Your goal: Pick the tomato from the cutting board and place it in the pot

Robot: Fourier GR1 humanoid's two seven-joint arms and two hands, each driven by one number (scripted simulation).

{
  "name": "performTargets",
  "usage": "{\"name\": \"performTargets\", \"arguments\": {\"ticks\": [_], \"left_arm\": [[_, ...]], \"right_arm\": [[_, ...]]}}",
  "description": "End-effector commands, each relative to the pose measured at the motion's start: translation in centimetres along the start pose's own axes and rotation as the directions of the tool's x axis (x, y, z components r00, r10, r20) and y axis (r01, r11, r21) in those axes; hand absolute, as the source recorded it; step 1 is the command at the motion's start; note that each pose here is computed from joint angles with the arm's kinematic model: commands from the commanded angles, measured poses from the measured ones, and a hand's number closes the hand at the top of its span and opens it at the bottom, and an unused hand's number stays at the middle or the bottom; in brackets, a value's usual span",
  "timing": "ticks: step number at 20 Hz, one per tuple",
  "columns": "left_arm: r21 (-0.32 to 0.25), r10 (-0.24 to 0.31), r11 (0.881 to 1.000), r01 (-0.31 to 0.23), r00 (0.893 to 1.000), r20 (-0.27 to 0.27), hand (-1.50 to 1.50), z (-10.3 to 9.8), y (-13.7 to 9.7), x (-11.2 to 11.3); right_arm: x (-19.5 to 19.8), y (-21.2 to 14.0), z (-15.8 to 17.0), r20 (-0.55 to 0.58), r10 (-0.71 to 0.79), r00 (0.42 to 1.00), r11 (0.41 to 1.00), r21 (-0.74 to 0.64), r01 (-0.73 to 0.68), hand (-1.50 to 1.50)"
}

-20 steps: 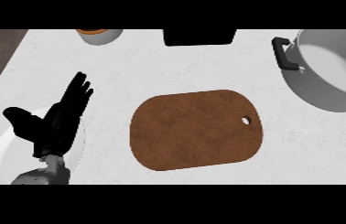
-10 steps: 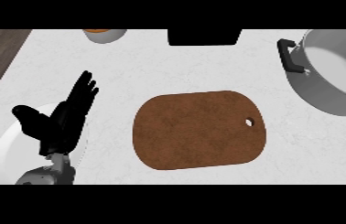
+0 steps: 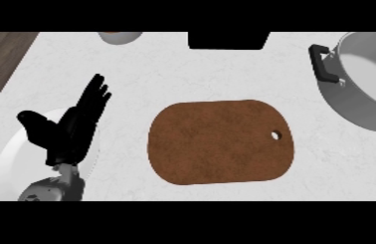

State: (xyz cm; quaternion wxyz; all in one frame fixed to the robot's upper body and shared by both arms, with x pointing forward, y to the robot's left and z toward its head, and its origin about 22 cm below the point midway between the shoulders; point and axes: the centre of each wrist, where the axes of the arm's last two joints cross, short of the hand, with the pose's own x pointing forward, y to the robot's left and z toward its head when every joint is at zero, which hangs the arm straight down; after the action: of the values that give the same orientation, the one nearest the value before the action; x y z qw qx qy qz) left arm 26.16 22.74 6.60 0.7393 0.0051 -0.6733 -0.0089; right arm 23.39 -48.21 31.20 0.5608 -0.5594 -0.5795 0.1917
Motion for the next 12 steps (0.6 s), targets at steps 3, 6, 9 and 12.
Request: {"name": "performTargets", "arguments": {"ticks": [3,6,9,12], "left_arm": [[0.002,0.001,1.0,-0.001,1.0,0.0,0.0,-0.3,1.0,-0.3],[-0.029,-0.006,1.0,0.006,1.0,0.005,0.0,-1.3,-0.8,-0.3],[0.003,0.018,1.0,-0.018,1.0,0.012,0.0,-0.3,-2.6,0.2],[-0.013,-0.013,1.0,0.013,1.0,0.017,0.0,-1.4,-0.8,0.1]], "right_arm": [[1.4,1.2,-3.3,-0.066,-0.01,0.998,1.0,0.016,0.011,1.5],[1.5,4.4,-5.4,-0.082,0.029,0.996,0.999,0.039,-0.026,1.5],[-0.1,5.1,-6.3,-0.092,0.0,0.996,0.997,0.073,0.007,1.5],[-0.3,9.3,-6.9,-0.054,0.043,0.998,0.993,0.113,-0.037,1.5]]}}
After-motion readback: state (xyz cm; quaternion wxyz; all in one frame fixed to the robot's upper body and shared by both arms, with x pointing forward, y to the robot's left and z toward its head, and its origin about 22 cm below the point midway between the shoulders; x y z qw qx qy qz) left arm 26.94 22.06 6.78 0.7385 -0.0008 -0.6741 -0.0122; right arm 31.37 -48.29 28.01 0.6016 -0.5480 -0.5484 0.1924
